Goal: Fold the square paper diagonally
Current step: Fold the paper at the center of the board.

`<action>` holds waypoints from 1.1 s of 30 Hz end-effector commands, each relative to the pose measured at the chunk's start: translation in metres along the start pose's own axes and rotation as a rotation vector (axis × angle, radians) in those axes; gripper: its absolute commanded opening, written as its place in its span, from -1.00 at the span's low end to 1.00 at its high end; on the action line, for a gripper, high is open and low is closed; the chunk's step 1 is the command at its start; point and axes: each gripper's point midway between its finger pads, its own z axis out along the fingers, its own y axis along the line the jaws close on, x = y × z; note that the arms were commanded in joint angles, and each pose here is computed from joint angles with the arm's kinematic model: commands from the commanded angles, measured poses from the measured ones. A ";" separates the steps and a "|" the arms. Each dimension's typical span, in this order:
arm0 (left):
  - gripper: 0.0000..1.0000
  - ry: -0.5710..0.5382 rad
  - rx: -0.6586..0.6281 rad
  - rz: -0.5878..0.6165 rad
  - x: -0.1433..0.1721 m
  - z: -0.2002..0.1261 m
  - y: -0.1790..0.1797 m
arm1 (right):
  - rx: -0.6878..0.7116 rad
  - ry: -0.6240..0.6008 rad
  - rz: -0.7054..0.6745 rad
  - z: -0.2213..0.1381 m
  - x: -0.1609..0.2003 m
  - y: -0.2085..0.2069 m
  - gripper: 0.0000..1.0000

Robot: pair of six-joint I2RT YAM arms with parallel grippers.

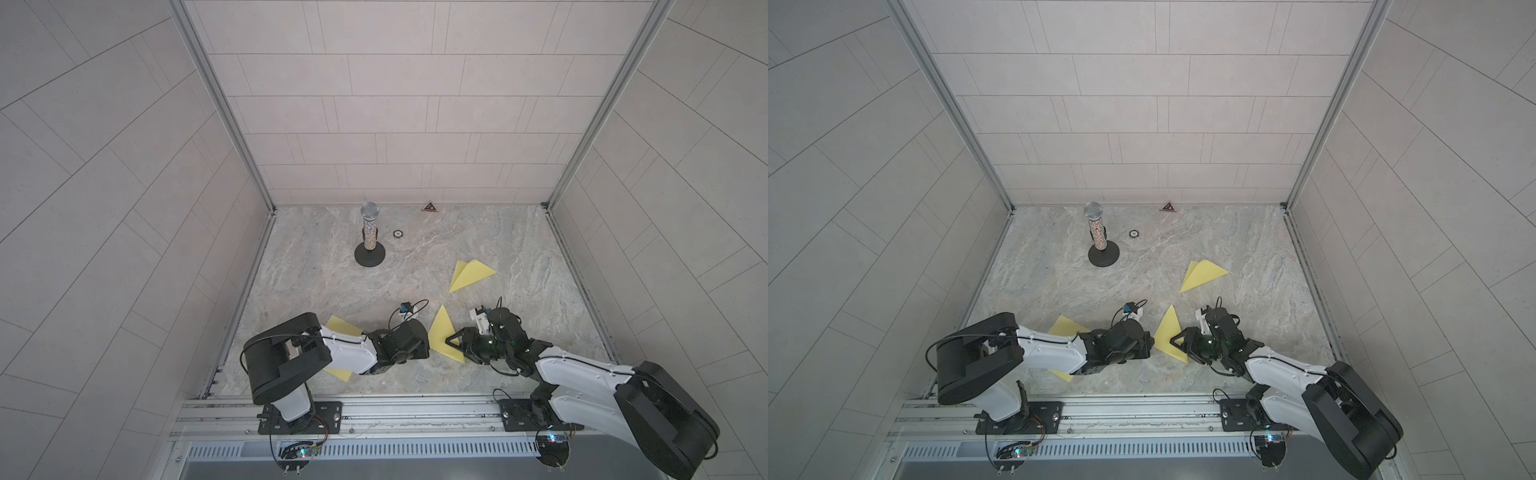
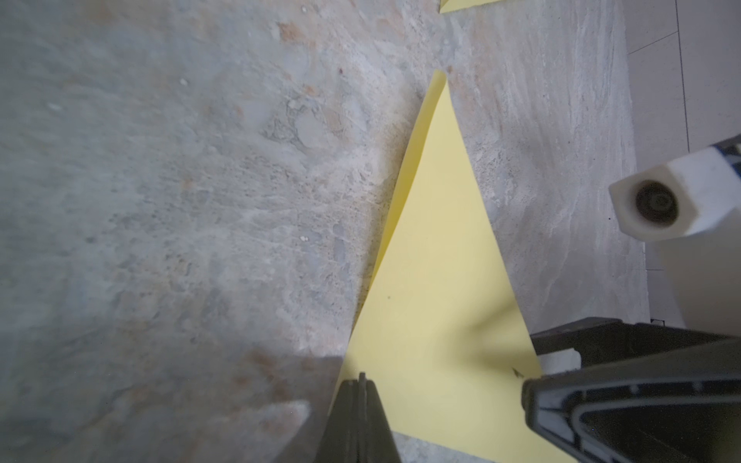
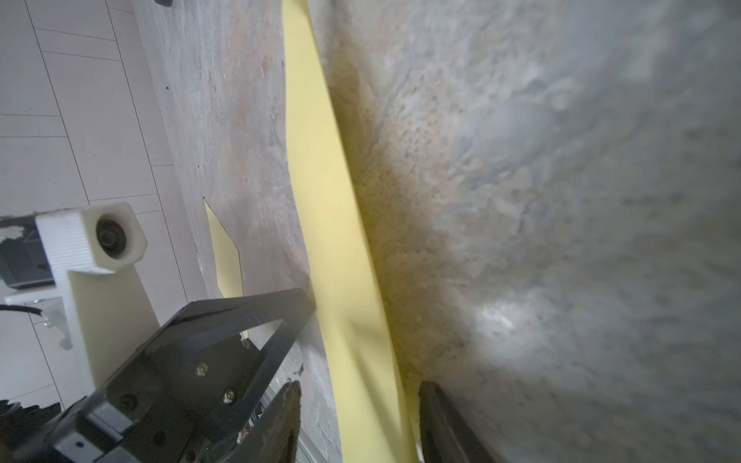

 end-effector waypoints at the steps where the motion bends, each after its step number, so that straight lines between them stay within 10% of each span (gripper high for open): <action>1: -1.00 0.160 -0.267 0.045 0.048 -0.001 0.080 | 0.088 -0.013 0.054 -0.003 0.009 -0.025 -0.09; 11: -1.00 0.160 -0.265 0.046 0.048 -0.002 0.080 | 0.034 -0.026 0.054 -0.004 0.011 -0.011 -1.00; 16: -1.00 0.159 -0.267 0.046 0.048 -0.001 0.080 | 0.024 -0.023 0.056 -0.004 0.012 -0.009 -0.97; 21: -1.00 0.157 -0.270 0.047 0.048 -0.002 0.081 | 0.035 -0.035 0.066 -0.010 0.014 -0.013 -0.18; 33: -1.00 0.155 -0.265 0.045 0.048 -0.002 0.081 | -0.019 -0.085 0.160 -0.022 0.023 -0.024 -0.42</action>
